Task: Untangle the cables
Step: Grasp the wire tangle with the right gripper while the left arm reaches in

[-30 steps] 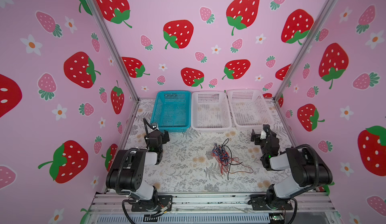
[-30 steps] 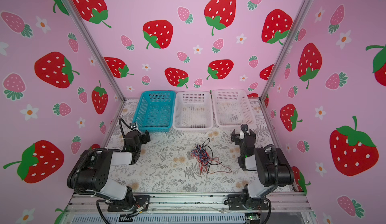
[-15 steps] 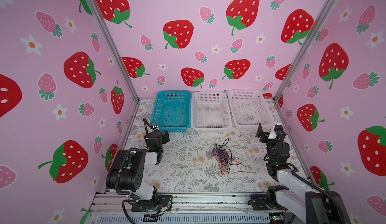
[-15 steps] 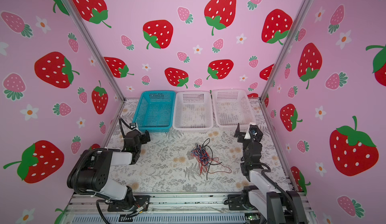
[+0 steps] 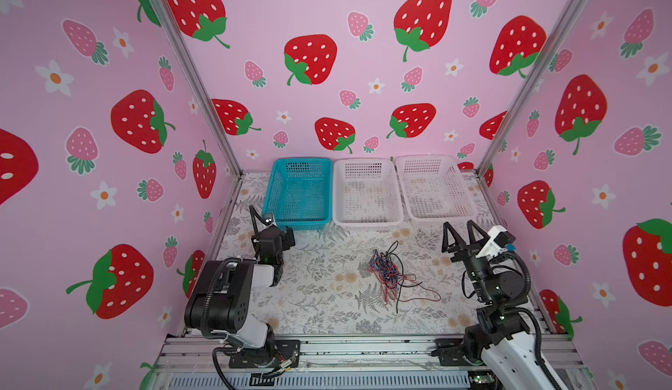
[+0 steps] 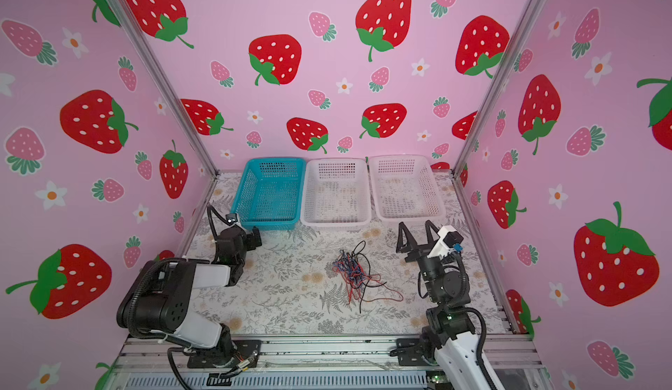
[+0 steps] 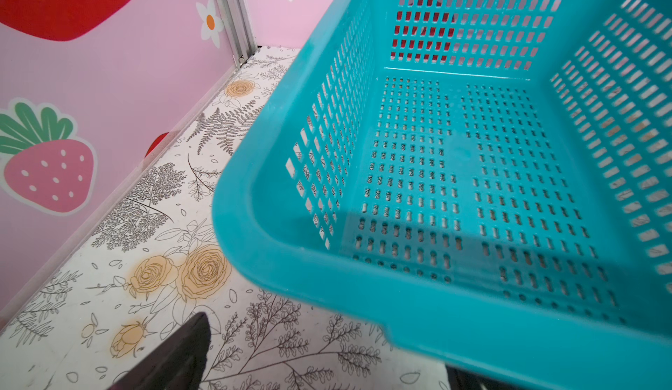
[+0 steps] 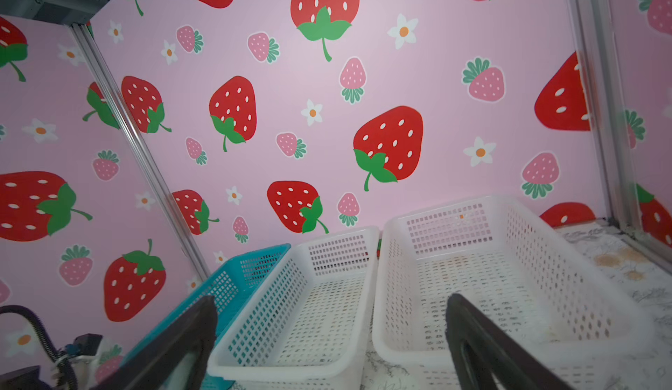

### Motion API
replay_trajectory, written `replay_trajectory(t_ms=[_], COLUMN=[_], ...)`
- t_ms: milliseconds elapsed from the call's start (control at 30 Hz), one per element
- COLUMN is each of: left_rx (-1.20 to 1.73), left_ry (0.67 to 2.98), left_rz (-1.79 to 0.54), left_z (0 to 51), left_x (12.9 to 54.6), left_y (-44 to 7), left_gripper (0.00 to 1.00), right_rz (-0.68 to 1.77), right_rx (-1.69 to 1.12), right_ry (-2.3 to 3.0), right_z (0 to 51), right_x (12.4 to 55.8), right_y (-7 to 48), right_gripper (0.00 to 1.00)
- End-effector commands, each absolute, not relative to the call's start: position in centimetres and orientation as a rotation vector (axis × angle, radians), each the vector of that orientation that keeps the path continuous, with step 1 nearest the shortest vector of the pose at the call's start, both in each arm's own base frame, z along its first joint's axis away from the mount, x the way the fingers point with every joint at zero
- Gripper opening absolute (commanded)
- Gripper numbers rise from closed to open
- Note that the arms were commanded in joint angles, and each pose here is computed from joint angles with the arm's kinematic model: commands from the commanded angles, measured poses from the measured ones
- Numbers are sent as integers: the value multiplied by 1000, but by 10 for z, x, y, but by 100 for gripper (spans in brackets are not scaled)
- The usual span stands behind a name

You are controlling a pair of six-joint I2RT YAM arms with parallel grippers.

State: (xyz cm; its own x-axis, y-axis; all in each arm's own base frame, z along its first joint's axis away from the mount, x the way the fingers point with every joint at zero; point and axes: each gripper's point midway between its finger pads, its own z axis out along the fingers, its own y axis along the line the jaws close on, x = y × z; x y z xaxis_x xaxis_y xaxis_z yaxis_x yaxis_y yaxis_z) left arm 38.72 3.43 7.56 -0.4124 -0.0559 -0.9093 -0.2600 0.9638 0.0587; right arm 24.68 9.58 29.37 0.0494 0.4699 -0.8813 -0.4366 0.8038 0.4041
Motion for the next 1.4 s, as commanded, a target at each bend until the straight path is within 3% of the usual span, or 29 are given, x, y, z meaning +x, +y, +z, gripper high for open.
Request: replay_trajectory(t_ms=[0, 200, 433, 767, 867, 1067, 1300, 1367], left_rx=[-226, -227, -219, -323, -239, -312, -638, -646], left_ry=[1947, 1948, 1950, 1949, 1947, 1918, 1874, 1846], left_rz=[221, 221, 220, 178, 172, -19, -377, -466], left_z=[90, 89, 93, 133, 148, 180, 226, 238], left_x=[395, 396, 396, 362, 345, 315, 272, 263], left_y=[34, 34, 33, 31, 15, 0, -10, -17], left_gripper=[99, 99, 99, 99, 99, 99, 99, 99], right_rz=[862, 855, 789, 732, 703, 686, 644, 666], right_rx=[22, -126, -310, -519, -532, -592, -664, -680], right_ry=[1506, 1744, 2039, 2197, 2227, 2285, 2339, 2330], right_z=[275, 231, 181, 144, 129, 98, 67, 68], right_x=[243, 236, 221, 205, 205, 202, 200, 200], right_y=[118, 151, 190, 224, 223, 228, 231, 236], right_gripper=[99, 99, 77, 68, 65, 57, 52, 47])
